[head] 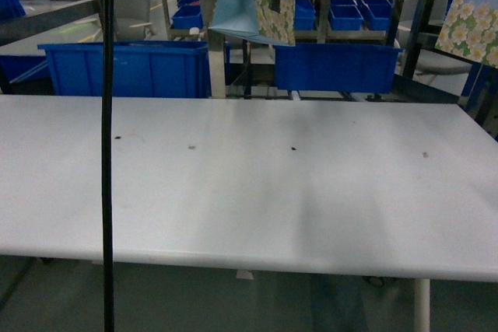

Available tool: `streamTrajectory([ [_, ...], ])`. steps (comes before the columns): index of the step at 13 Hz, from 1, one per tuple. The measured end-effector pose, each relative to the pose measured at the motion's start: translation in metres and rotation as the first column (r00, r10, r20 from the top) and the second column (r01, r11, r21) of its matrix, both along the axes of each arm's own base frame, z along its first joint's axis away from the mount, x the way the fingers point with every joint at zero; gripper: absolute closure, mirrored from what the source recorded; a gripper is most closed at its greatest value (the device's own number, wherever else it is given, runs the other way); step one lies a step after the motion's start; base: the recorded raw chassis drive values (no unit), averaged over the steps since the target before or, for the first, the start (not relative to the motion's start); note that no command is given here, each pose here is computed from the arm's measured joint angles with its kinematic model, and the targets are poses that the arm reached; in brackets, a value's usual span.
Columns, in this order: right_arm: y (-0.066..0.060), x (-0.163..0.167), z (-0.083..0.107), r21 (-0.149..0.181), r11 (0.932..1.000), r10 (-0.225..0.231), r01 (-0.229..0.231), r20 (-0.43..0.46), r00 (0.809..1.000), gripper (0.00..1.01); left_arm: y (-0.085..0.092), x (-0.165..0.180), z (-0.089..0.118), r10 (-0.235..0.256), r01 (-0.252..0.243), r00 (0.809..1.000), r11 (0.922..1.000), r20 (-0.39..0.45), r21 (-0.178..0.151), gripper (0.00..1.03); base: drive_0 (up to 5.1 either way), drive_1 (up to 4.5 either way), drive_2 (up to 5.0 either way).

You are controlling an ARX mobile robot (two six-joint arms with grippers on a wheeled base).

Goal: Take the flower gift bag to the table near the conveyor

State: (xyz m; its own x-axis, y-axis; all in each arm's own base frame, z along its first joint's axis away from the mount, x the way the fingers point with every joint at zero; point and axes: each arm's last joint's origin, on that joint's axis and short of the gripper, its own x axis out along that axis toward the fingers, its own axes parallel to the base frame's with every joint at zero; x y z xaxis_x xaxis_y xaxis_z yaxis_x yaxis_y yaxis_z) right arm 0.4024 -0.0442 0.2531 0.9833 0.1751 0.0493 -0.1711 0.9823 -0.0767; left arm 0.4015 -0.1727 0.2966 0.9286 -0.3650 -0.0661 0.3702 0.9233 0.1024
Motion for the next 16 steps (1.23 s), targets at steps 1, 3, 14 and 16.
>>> streamTrajectory([
  [1,0.0,0.0,0.0002,0.0,1.0,0.0,0.0,0.001,1.0,0.99,0.0,0.0,-0.0001,0.0,0.0,1.0,1.0,-0.001,0.001,1.01,-4.9,3.28,1.5],
  [3,0.0002,0.0001,-0.0001,0.0,1.0,0.002,-0.002,-0.002,1.0,0.99,0.0,0.0,-0.0001,0.0,0.0,1.0,1.0,-0.001,0.001,1.01,-4.9,3.47,1.2],
  [14,0.0,-0.0001,0.0,0.0,1.0,0.0,0.0,-0.003,1.0,0.99,-0.0002,-0.0001,-0.0001,0.0,0.0,1.0,1.0,-0.001,0.0,1.01,-4.4,3.84,0.6],
  [16,0.0054,0.0003,0.0004,0.0,0.9998,0.019,-0.019,0.001,1.0,0.99,0.0058,0.0024,-0.0007,0.017,-0.017,1.0,0.9998,-0.007,0.003,1.01,0.0,0.0,0.0],
])
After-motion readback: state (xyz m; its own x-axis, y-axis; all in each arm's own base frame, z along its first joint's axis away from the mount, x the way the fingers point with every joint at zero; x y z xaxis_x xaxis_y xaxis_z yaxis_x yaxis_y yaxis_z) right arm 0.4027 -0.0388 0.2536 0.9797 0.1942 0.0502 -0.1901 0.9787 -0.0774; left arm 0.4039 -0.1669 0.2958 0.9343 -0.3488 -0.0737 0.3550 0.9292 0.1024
